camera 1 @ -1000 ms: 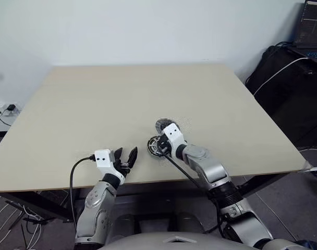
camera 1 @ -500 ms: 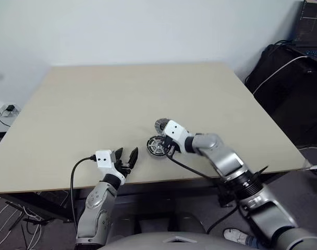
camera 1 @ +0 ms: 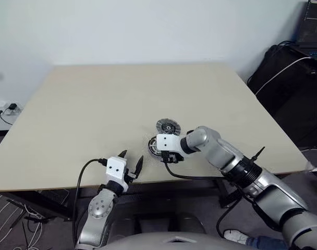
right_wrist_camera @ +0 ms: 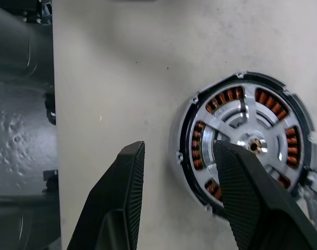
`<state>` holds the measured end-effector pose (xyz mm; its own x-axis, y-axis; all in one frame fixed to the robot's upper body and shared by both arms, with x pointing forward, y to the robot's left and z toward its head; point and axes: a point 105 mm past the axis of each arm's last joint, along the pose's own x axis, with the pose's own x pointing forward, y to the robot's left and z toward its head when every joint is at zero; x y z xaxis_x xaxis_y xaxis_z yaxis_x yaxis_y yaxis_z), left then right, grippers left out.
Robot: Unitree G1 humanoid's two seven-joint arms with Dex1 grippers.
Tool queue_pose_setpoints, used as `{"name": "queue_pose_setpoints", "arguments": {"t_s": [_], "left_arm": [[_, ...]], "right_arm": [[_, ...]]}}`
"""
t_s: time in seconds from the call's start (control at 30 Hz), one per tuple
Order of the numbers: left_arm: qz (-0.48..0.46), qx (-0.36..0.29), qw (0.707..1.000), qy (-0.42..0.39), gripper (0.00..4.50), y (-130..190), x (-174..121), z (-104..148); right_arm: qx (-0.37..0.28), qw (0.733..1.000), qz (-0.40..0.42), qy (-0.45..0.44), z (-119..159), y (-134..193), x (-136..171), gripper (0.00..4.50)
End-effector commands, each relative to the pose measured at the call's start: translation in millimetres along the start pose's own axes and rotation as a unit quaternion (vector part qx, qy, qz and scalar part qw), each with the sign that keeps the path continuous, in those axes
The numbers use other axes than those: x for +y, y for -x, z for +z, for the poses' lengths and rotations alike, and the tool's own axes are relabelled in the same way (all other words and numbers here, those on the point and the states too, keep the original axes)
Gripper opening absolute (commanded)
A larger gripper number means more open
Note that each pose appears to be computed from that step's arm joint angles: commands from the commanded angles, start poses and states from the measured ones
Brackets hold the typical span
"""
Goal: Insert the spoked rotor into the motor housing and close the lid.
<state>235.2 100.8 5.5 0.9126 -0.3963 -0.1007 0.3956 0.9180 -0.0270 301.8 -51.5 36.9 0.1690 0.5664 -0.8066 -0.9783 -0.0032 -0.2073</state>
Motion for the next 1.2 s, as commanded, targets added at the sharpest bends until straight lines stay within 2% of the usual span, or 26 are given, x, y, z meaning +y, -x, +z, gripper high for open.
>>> {"name": "queue_pose_setpoints", "arguments": {"t_s": [0.03,0.27,0.37,0.53,0.8,1.0,1.2], "left_arm": [[-0.015,-0.017,1.0,-0.002,3.66,0.6,-3.9,7.5],[-0.026,-0.01,1.0,0.013,3.66,2.1,-8.0,4.5],[-0.023,-0.011,1.0,0.017,3.66,2.0,-7.9,4.9],[-0.019,-0.014,0.999,0.022,3.66,1.3,-7.7,5.7],[-0.013,-0.014,0.999,0.027,3.66,-0.7,-7.9,5.2],[-0.013,-0.014,0.999,0.034,3.66,-1.4,-9.9,4.1],[-0.02,-0.009,0.999,0.041,3.66,-1.8,-13.3,1.2]], "right_arm": [[-0.005,1.0,-0.012,0.019,7.9,4.4,-10.2,2.22],[0.017,1.0,-0.001,0.008,-3.8,-3.0,-10.1,2.22],[0.027,1.0,0.007,0.008,-10.1,-3.1,-7.6,1.62],[0.03,1.0,0.005,0.007,-13.2,-3.6,-7.0,0.06],[0.018,0.999,-0.029,-0.017,-13.1,-4.1,-11.5,0.04],[-0.01,0.993,-0.061,-0.097,-6.7,10.5,-9.0,0.04],[-0.027,0.975,-0.085,-0.202,3.5,24.7,5.6,0.04]]}}
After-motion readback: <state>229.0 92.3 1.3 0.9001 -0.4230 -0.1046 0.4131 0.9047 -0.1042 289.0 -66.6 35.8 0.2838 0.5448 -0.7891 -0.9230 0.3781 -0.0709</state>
